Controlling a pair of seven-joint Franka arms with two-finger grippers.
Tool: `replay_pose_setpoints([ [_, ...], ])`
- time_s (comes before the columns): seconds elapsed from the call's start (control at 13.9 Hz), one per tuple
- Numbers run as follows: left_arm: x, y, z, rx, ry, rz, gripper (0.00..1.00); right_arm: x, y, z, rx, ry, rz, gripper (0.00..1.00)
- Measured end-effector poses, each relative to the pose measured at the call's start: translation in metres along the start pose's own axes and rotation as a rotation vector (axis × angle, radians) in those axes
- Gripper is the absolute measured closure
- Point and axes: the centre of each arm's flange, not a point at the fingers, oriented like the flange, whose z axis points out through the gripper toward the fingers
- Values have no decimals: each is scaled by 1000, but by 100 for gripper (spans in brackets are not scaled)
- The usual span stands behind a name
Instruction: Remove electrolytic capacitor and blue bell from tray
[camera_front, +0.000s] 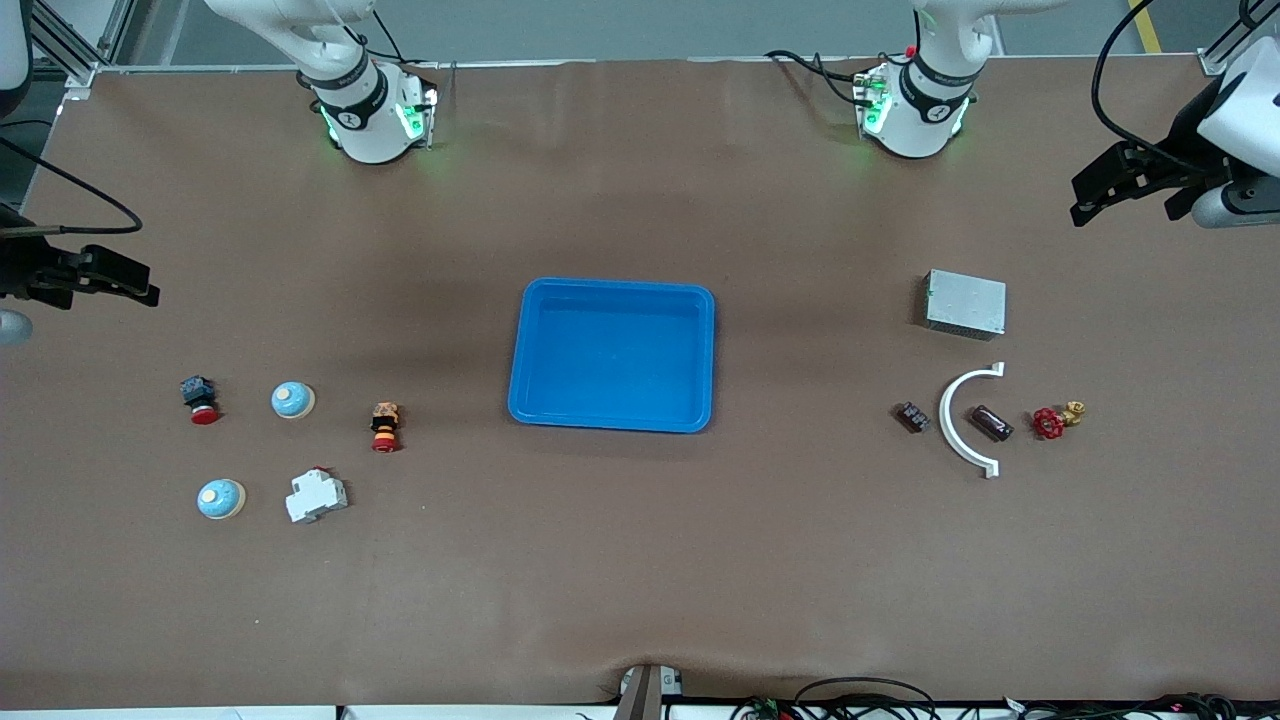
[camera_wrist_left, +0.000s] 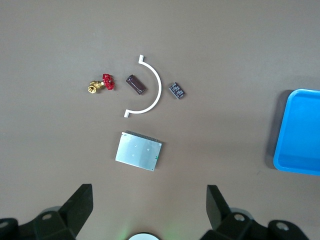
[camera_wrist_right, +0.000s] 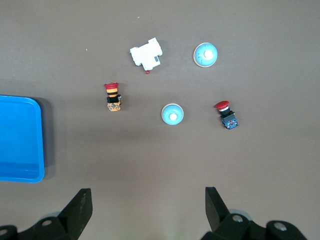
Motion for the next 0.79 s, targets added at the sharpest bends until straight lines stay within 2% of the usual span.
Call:
replay_pose_setpoints([
  [0.79, 8, -3, 13, 0, -26, -1, 0, -1, 2, 0, 0, -3, 3, 0],
])
